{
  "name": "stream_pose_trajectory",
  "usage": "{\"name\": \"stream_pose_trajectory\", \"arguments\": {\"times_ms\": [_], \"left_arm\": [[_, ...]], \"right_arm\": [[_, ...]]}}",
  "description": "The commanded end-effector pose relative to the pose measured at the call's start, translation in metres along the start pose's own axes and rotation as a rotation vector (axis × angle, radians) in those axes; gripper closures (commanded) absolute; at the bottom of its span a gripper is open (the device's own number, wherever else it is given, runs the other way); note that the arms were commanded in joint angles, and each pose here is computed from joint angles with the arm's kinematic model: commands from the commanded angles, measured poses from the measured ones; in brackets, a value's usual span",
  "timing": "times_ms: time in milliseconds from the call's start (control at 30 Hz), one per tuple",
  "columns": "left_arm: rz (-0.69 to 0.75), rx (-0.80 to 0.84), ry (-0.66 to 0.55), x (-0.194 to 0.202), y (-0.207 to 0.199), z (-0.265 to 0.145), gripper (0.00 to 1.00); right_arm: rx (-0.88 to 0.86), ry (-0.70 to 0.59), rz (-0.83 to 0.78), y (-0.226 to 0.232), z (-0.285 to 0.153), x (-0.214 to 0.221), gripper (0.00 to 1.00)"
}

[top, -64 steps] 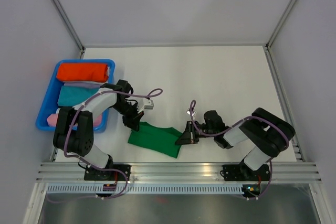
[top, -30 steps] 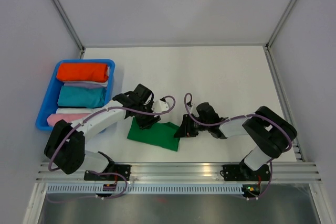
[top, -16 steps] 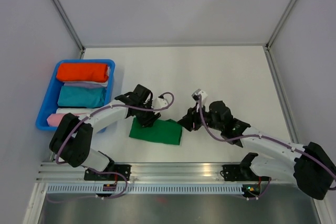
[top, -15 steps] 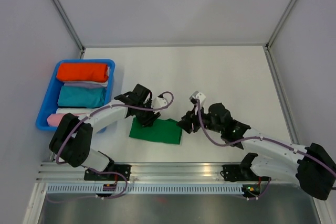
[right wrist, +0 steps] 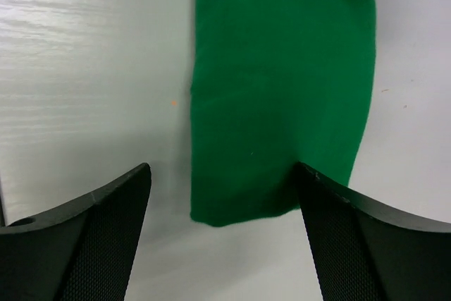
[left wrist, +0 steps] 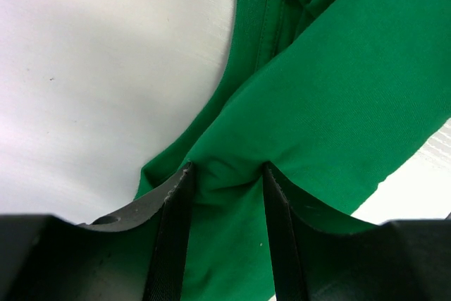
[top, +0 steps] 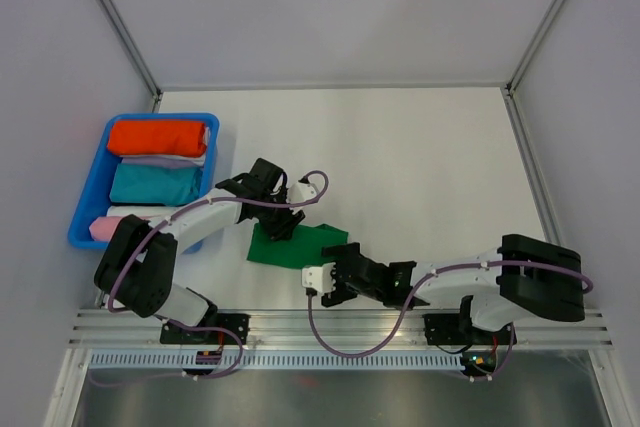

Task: Roll the t-shirts
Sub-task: Roll the tshirt

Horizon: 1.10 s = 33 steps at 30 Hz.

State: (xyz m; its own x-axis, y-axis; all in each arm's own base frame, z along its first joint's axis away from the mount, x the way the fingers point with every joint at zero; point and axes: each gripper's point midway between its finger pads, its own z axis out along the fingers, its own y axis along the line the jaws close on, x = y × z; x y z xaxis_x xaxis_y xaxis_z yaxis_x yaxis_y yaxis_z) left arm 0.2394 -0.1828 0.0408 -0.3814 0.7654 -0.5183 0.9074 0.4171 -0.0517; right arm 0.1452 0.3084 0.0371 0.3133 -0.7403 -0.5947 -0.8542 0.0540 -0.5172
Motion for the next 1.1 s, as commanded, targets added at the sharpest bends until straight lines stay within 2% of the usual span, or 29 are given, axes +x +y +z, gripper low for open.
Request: {"name": "stream_pose_trajectory", "arguments": {"times_ms": [0, 133, 200, 233, 300, 433, 500, 600, 733, 833, 1000, 1067], "left_arm": [[-0.006, 0.023, -0.052, -0.015, 0.0, 0.001, 0.51], [0.013, 0.036, -0.049, -0.013, -0.002, 0.002, 0.51], [0.023, 0.045, -0.053, -0.013, -0.004, 0.002, 0.51], [0.031, 0.049, -0.056, -0.013, -0.005, 0.002, 0.51], [0.04, 0.07, -0.068, -0.016, -0.009, 0.0, 0.5], [0.046, 0.124, -0.091, -0.026, -0.02, -0.013, 0.47], [0.047, 0.157, -0.102, -0.035, -0.025, -0.023, 0.45], [0.085, 0.129, -0.11, -0.041, -0.022, -0.035, 0.43], [0.109, 0.122, -0.093, -0.039, -0.024, -0.055, 0.4], [0.171, 0.092, -0.096, -0.044, -0.023, -0.078, 0.39], [0.398, 0.041, -0.044, -0.035, -0.018, -0.106, 0.34], [0.544, 0.06, -0.083, -0.032, -0.026, -0.106, 0.01]], "right_arm": [[0.096, 0.023, -0.145, -0.027, 0.008, -0.014, 0.1], [0.152, 0.099, -0.129, -0.034, 0.014, -0.002, 0.12], [0.12, 0.143, -0.122, -0.029, 0.02, 0.007, 0.19], [0.108, 0.138, -0.074, -0.028, 0.024, 0.003, 0.29], [0.072, 0.173, -0.006, -0.025, 0.031, 0.016, 0.68], [0.02, 0.189, 0.129, -0.024, 0.034, 0.019, 0.79], [0.017, 0.174, 0.179, -0.03, 0.032, 0.016, 0.89], [-0.051, 0.133, 0.287, -0.03, 0.028, 0.008, 0.91], [-0.236, 0.051, 0.464, -0.014, 0.02, -0.008, 0.91], [-0.26, 0.033, 0.548, -0.015, 0.015, -0.01, 0.91], [-0.312, -0.114, 0.644, -0.014, 0.002, -0.03, 0.91], [-0.32, -0.141, 0.672, -0.014, -0.002, -0.03, 0.9]]}}
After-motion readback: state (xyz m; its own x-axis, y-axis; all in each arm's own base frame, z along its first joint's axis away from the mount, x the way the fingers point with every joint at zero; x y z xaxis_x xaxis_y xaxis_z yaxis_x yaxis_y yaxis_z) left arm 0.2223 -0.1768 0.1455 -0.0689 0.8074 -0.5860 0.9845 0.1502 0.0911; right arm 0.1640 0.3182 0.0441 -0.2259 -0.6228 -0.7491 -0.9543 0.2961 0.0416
